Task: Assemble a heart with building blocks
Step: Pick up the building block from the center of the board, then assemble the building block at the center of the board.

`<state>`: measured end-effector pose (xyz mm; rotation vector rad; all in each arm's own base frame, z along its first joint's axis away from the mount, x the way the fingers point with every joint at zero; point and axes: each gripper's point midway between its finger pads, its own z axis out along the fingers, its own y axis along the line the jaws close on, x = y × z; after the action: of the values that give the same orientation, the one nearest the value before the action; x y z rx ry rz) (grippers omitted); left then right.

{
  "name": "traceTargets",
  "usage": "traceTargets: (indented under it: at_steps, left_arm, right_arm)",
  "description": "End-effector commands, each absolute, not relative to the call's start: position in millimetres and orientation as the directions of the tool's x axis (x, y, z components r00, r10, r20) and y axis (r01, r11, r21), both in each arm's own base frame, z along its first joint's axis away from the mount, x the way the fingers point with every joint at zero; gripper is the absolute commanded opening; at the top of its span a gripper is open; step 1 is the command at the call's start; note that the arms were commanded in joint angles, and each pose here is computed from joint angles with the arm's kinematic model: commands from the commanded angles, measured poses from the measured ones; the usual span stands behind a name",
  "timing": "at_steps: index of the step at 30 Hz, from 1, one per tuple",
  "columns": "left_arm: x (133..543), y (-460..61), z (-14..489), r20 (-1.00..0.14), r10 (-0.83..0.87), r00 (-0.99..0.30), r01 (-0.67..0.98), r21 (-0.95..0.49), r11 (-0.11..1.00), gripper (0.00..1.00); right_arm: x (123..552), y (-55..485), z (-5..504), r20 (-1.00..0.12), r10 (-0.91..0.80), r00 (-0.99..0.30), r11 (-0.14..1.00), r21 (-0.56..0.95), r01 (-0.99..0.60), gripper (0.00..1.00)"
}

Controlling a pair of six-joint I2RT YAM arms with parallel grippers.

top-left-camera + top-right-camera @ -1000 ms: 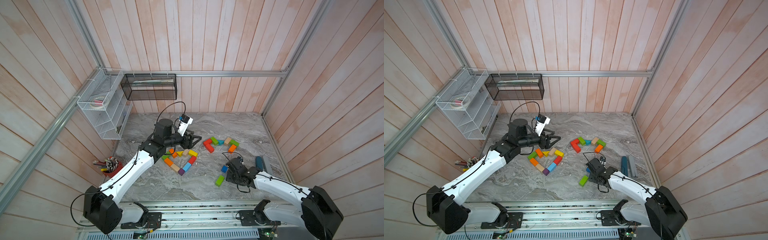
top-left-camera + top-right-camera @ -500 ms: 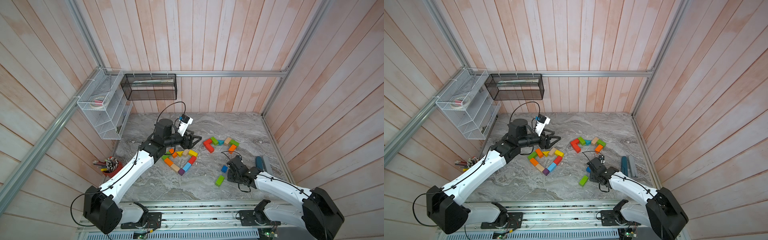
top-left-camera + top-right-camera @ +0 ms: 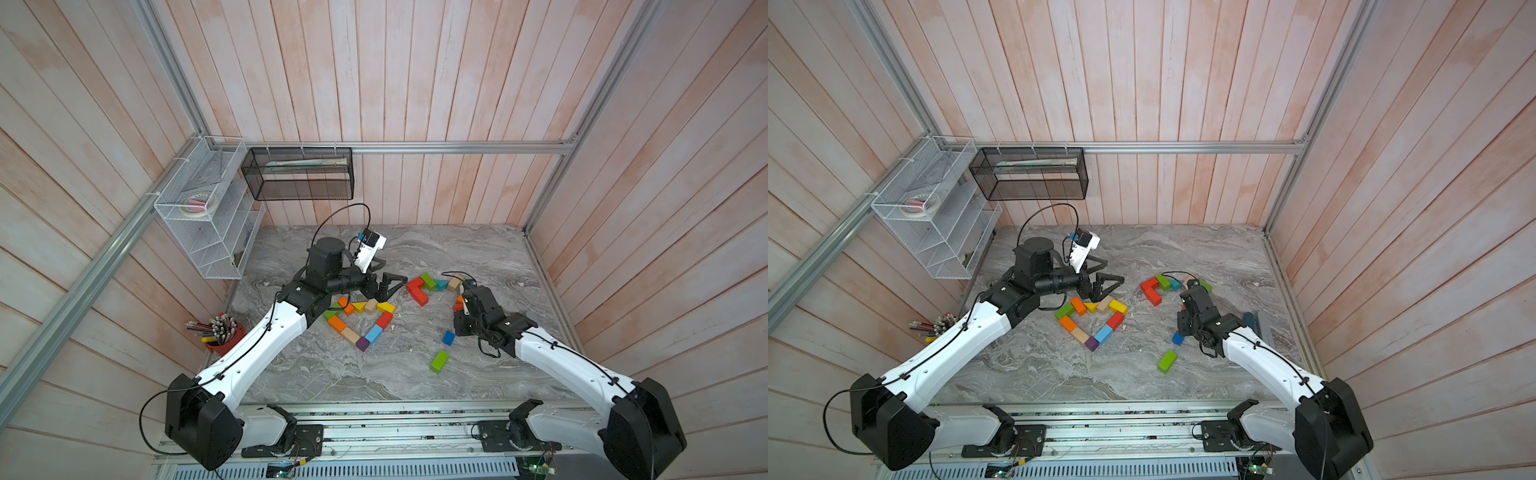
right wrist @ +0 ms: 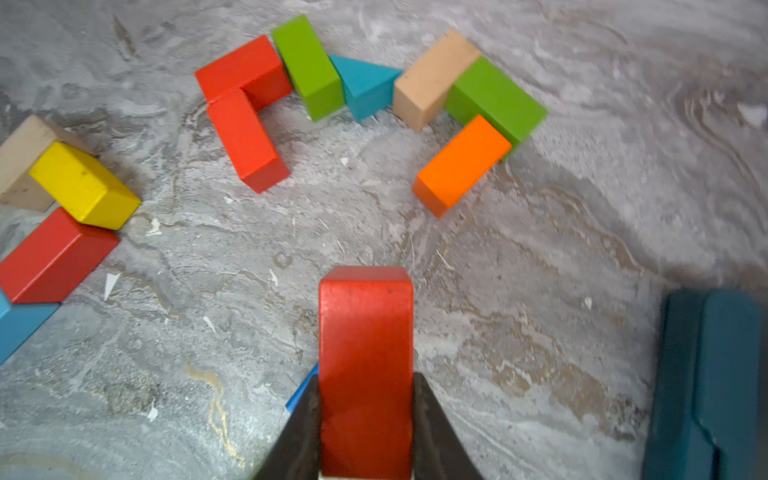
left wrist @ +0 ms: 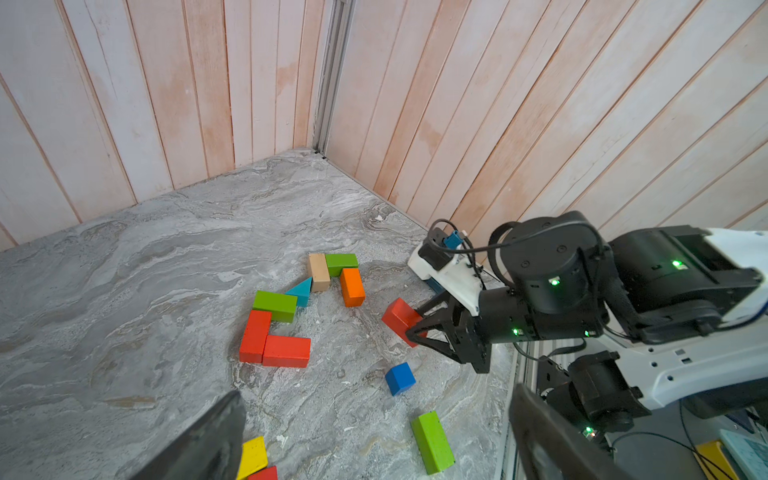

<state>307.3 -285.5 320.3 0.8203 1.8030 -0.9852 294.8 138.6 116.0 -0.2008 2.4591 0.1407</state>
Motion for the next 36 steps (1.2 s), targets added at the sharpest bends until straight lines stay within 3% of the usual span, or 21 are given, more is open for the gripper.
traceTargets:
  at_steps: [1, 5, 13, 23, 36]
  left_arm:
    - [293, -287, 330, -0.935, 0.144, -0.324, 0.886, -0.247, 0.392, 1.00]
    - [279, -289, 335, -0.942, 0.162, -0.294, 0.918, -0.231, 0.321, 1.00]
    - [275, -288, 337, -0.947, 0.166, -0.276, 0.924, -0.215, 0.315, 1.00]
    - [276, -289, 335, -0.945, 0.166, -0.283, 0.923, -0.221, 0.314, 1.00]
    - [276, -290, 335, -0.943, 0.166, -0.287, 0.924, -0.227, 0.308, 1.00]
  right_arm:
    - [311, 159, 121, -0.636, -0.244, -0.732, 0.940, 0.032, -0.341, 0.19]
    - [323, 173, 115, -0.620, -0.303, -0.724, 0.906, 0.048, -0.420, 0.21]
    - [336, 189, 87, -0.536, -0.414, -0.736, 0.846, 0.073, -0.529, 0.22]
    - [341, 190, 50, -0.435, -0.498, -0.750, 0.819, 0.048, -0.572, 0.23]
    - [348, 193, 36, -0.405, -0.524, -0.749, 0.809, 0.040, -0.587, 0.25]
